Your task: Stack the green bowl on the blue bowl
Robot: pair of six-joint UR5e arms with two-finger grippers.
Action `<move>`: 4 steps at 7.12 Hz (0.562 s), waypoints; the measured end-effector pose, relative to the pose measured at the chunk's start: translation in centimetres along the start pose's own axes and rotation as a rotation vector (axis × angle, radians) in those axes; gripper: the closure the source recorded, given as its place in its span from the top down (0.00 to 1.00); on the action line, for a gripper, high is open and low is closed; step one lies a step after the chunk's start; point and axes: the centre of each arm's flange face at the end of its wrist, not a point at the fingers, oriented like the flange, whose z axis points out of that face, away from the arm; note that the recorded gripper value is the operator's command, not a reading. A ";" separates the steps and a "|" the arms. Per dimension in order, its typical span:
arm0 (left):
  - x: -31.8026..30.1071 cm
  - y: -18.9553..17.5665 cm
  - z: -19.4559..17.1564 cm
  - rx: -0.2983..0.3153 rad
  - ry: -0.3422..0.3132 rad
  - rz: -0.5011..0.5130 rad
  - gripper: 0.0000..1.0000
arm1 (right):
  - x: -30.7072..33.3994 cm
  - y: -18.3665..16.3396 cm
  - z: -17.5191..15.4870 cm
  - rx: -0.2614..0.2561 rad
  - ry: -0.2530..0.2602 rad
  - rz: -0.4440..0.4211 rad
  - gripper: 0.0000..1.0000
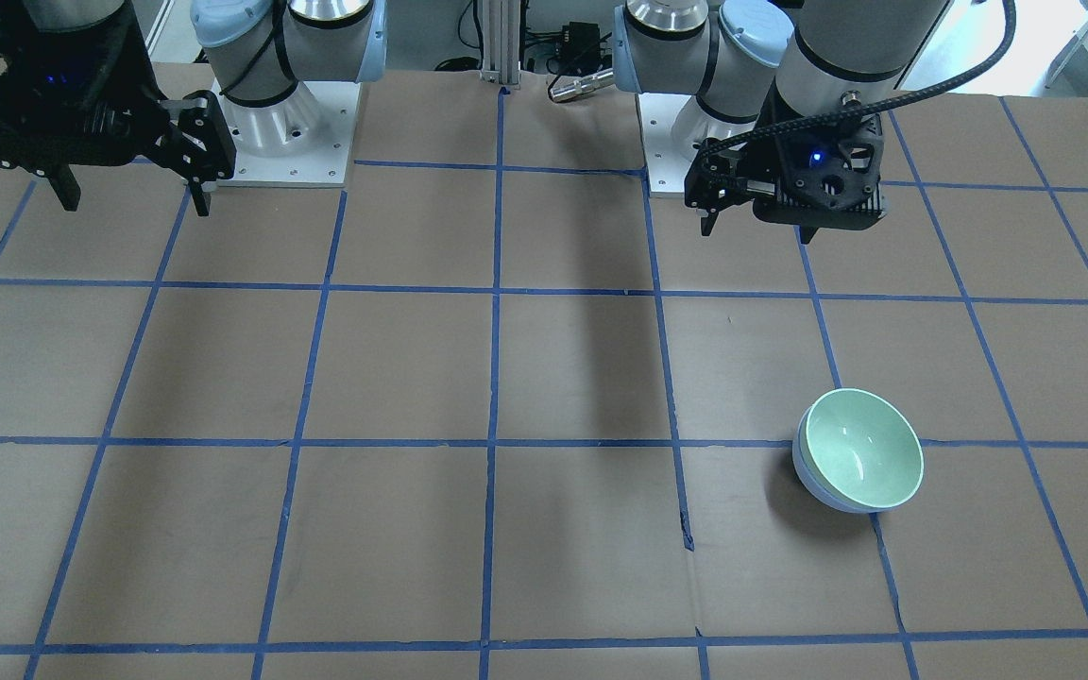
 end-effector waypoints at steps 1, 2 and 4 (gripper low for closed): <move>0.0 0.0 0.0 0.004 0.002 -0.014 1.00 | 0.0 0.0 0.0 0.000 0.000 0.000 1.00; 0.0 -0.1 0.0 0.009 0.005 -0.038 1.00 | 0.0 0.0 0.0 0.000 0.000 0.000 1.00; 0.1 -0.4 0.1 0.026 0.022 -0.059 1.00 | 0.0 0.0 0.0 0.000 0.000 0.000 1.00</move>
